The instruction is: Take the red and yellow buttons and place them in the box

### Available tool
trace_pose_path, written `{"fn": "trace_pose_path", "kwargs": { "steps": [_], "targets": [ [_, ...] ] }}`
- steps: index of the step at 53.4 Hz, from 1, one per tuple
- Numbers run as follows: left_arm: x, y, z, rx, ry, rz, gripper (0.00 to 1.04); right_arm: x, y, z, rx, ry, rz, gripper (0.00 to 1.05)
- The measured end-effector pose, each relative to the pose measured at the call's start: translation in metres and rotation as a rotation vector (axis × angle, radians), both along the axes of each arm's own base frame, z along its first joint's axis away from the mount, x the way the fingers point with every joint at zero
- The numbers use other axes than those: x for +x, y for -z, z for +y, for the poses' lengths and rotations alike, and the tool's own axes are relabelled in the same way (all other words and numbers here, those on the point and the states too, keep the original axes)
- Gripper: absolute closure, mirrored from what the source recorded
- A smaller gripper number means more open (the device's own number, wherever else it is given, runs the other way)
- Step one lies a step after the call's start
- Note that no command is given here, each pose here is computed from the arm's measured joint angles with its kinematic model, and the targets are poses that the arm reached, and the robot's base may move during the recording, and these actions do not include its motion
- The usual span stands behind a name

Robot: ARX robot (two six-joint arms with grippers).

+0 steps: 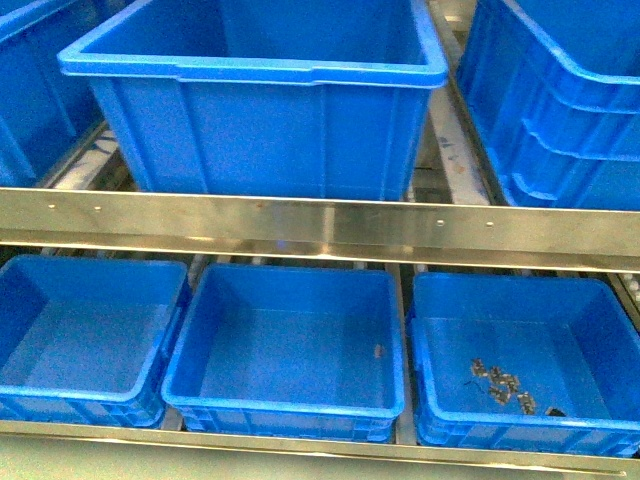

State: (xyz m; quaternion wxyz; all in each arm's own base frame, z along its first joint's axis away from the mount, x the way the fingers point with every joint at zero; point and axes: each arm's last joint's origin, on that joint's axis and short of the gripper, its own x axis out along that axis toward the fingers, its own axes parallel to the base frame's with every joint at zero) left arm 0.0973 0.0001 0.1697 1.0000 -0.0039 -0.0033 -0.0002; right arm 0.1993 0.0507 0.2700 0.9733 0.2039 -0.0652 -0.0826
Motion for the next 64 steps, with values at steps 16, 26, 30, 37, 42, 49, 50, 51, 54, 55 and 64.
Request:
{"fn": "trace_pose_path", "kwargs": {
  "steps": [16, 26, 30, 37, 42, 49, 50, 51, 54, 55, 64],
  "targets": [
    [0.0, 0.0, 0.0, 0.0, 0.0, 0.0, 0.08, -0.001, 0.008, -0.002, -0.028, -0.001, 0.011, 0.79],
    [0.0, 0.0, 0.0, 0.0, -0.002, 0.0, 0.08, 0.04, -0.013, -0.019, -0.095, -0.012, -0.02, 0.79],
    [0.0, 0.0, 0.0, 0.0, -0.002, 0.0, 0.08, 0.06, -0.029, -0.025, -0.119, -0.009, -0.054, 0.79],
    [0.0, 0.0, 0.0, 0.0, -0.002, 0.0, 0.08, 0.101, -0.052, -0.038, -0.164, -0.007, -0.087, 0.79],
    [0.0, 0.0, 0.0, 0.0, -0.002, 0.0, 0.08, 0.131, -0.058, -0.05, -0.189, 0.007, -0.083, 0.79],
    [0.0, 0.0, 0.0, 0.0, -0.002, 0.0, 0.08, 0.175, -0.054, -0.07, -0.195, 0.028, -0.042, 0.79],
    [0.0, 0.0, 0.0, 0.0, -0.002, 0.0, 0.08, 0.181, -0.052, -0.074, -0.194, 0.034, -0.033, 0.79],
    [0.0, 0.0, 0.0, 0.0, -0.002, 0.0, 0.08, 0.187, -0.051, -0.077, -0.193, 0.04, -0.028, 0.79],
    [0.0, 0.0, 0.0, 0.0, -0.002, 0.0, 0.08, 0.203, -0.046, -0.085, -0.185, 0.049, -0.007, 0.79],
    [0.0, 0.0, 0.0, 0.0, -0.002, 0.0, 0.08, 0.209, -0.044, -0.089, -0.179, 0.054, 0.001, 0.79],
    [0.0, 0.0, 0.0, 0.0, -0.002, 0.0, 0.08, 0.252, -0.029, -0.106, -0.153, 0.057, 0.061, 0.79]
  ]
}}
